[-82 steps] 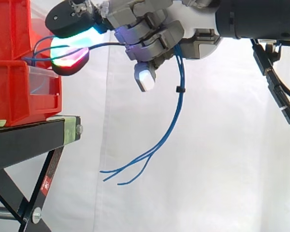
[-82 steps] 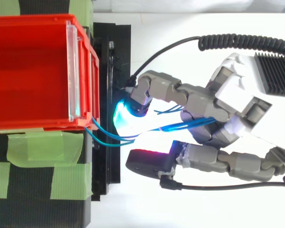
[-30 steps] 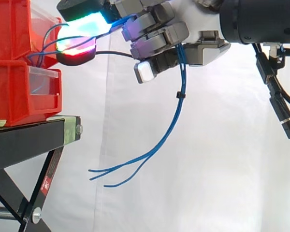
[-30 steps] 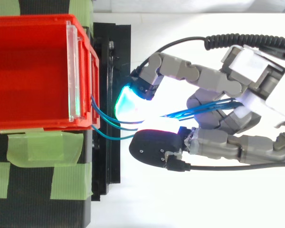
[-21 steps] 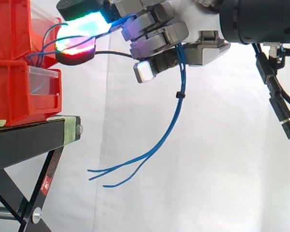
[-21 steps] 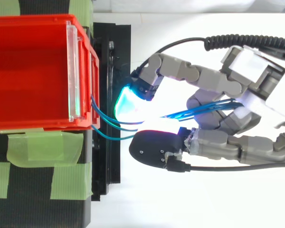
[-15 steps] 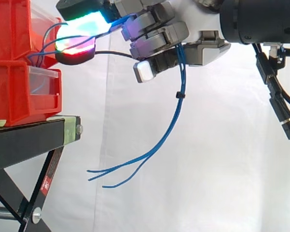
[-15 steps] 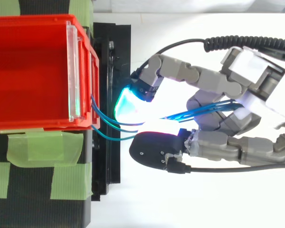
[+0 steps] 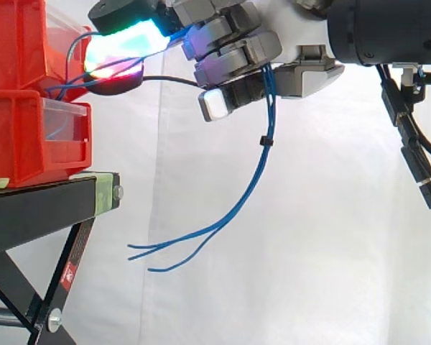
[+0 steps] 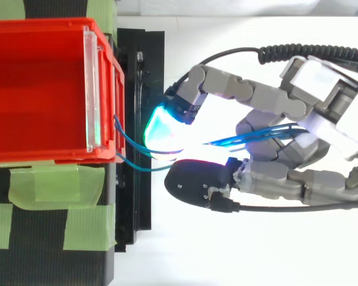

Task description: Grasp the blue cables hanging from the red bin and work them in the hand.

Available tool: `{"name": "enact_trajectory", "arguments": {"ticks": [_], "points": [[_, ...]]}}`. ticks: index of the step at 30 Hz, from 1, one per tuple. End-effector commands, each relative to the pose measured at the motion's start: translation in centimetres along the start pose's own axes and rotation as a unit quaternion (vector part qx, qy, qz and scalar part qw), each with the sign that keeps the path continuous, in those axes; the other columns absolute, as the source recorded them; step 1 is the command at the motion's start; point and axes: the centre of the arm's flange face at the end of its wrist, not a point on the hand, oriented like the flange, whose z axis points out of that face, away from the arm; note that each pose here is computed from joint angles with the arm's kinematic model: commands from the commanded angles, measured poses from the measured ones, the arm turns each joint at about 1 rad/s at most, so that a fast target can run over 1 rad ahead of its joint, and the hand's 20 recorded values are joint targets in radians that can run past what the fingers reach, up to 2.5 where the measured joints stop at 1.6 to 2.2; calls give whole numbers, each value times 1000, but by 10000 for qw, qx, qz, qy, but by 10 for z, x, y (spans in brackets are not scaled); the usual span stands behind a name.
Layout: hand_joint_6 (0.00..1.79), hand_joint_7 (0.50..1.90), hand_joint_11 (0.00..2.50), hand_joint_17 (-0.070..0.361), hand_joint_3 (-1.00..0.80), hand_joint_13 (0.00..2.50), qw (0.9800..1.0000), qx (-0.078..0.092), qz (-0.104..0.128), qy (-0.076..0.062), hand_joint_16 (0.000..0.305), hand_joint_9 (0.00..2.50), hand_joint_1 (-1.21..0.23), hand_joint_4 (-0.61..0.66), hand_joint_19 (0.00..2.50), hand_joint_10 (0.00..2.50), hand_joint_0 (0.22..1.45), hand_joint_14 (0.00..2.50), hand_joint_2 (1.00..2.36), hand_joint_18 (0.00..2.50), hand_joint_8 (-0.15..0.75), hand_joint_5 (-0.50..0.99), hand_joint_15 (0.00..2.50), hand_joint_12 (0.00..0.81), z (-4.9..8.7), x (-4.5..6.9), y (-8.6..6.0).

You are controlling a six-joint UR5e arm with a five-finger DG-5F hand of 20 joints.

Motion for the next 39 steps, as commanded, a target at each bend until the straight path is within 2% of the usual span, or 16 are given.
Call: {"name": "enact_trajectory", "arguments": {"ticks": [1,3,4,6,8,10,12,13,15,17,21,24,25,31,35,39], "points": [[5,1325,2500,139,74,1747,10000,3,15,1,186,1601,-709,173,559,2500,1072,2500,1018,2483,350,264,1461,470,0,0,0],[7,1296,2500,139,-222,1747,10000,1,20,-8,186,1601,-708,173,559,2500,1064,2500,1020,2483,350,248,1461,470,0,0,0],[6,1287,2500,139,-123,1747,10000,-7,26,-4,186,1601,-698,174,559,2500,1096,2500,1022,2483,350,249,1461,470,0,0,1],[5,1284,2500,139,314,1747,10000,1,20,-8,186,1601,-685,183,559,2500,1168,2500,1007,2483,350,267,1461,470,0,0,0],[6,1292,2500,139,422,1747,10000,-7,26,-4,186,1601,-680,176,559,2500,1188,2500,1002,2483,350,282,1461,470,0,0,1],[6,1290,2500,139,114,1747,10000,-3,26,-11,186,1601,-716,184,559,2500,1063,2500,1014,2483,350,260,1461,470,0,0,1],[6,1285,2500,139,-94,1747,10000,6,15,-5,186,1601,-713,175,559,2500,1045,2500,1020,2483,350,242,1461,470,0,1,-1],[6,1278,2500,139,159,1747,10000,3,15,1,186,1601,-692,178,559,2500,1135,2500,1011,2483,350,250,1461,470,0,1,-1],[6,1286,2500,139,419,1747,10000,-5,22,6,186,1601,-679,172,559,2500,1193,2500,1033,2483,350,281,1461,470,-1,1,0],[5,1290,2500,139,423,1747,10000,2,21,-8,186,1601,-675,169,559,2500,1186,2500,1048,2483,350,286,1461,470,0,0,0],[6,1277,2500,139,-105,1747,10000,-9,27,3,186,1601,-703,171,559,2500,1087,2500,1020,2483,350,247,1461,470,-1,1,1],[5,1308,2500,139,403,1747,10000,-6,27,-3,186,1601,-673,169,559,2500,1226,2500,1002,2483,350,296,1461,470,-1,1,1],[4,1322,2500,139,456,1747,10000,-6,27,-3,186,1601,-667,169,559,2500,1234,2500,1001,2483,350,308,1461,470,-1,1,1],[5,1305,2500,139,388,1747,10000,4,16,2,186,1601,-684,162,559,2500,1146,2500,1018,2483,350,278,1461,470,-1,2,0],[3,1356,2500,139,514,1747,10000,7,16,-5,186,1601,-668,161,559,2500,1190,2500,1138,2483,350,335,1461,470,-1,1,0],[2,1371,2500,139,558,1747,10000,17,37,-35,186,1601,-662,141,559,2500,1258,2500,1138,2483,350,369,1461,470,-1,0,0]]}}
